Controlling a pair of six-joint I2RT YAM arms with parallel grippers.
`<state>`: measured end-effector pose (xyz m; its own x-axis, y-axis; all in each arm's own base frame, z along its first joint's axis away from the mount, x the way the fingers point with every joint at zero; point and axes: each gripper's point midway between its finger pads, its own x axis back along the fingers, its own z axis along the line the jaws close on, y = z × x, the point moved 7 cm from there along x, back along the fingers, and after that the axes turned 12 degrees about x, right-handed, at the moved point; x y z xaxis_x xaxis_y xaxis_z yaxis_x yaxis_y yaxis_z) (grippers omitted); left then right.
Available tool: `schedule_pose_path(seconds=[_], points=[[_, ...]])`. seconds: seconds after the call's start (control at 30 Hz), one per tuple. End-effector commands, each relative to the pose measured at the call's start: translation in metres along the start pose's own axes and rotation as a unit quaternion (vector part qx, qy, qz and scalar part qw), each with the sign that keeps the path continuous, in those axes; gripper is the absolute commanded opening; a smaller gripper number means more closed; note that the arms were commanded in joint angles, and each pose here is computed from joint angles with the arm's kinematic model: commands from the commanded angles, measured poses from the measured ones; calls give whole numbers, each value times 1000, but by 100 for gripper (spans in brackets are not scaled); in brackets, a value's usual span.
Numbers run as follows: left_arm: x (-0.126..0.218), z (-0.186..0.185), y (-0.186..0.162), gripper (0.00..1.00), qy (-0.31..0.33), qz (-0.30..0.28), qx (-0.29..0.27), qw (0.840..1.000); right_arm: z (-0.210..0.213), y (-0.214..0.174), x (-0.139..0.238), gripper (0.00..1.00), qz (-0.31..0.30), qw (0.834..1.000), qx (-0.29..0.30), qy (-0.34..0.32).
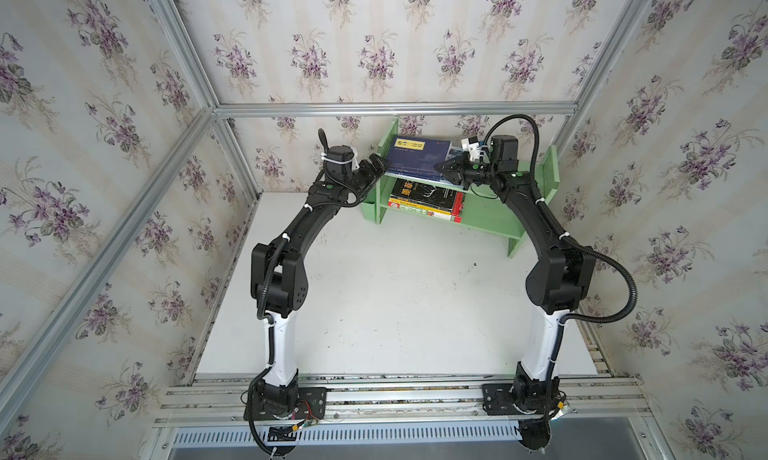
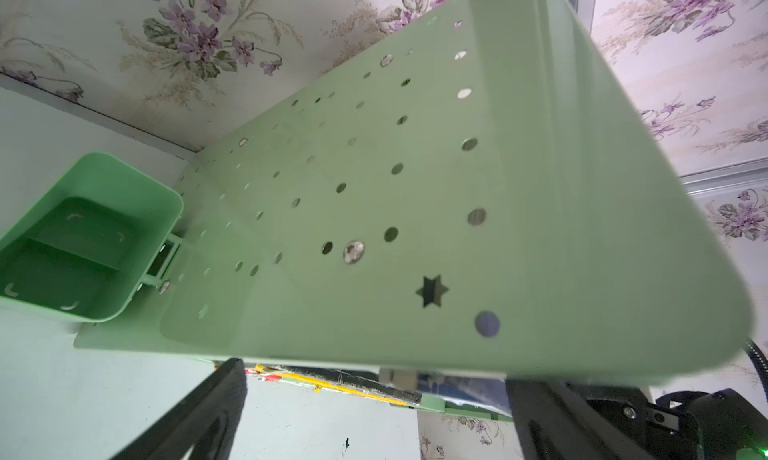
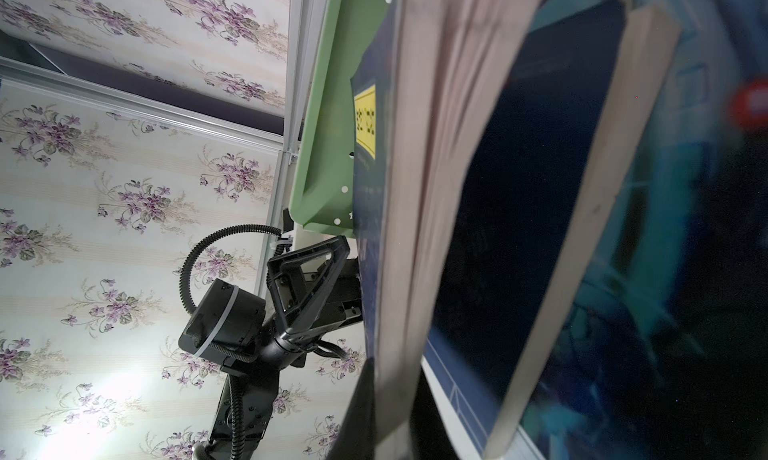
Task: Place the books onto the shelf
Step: 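Open the left gripper and press the blue book flat with the right gripper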
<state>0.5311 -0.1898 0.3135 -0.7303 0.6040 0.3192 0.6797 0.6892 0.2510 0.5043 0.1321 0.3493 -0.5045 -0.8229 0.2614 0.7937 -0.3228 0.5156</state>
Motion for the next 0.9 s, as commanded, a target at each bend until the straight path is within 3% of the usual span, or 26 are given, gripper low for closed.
schedule_pose_path(seconds=[0.0,0.3,0.63,0.87], points=[[0,-2,2,99,-1,-8,0,1000,1,1,-2,2,0,1000,10,-1],[-9,12,1,99,26,-5,15,1000,-5,2,-5,6,3,1000,8,-12],[-13,26,-2,99,52,0,29,998,-11,3,1,40,7,998,18,-60],[-15,27,-3,99,52,5,34,998,-10,8,8,41,9,993,42,-111]])
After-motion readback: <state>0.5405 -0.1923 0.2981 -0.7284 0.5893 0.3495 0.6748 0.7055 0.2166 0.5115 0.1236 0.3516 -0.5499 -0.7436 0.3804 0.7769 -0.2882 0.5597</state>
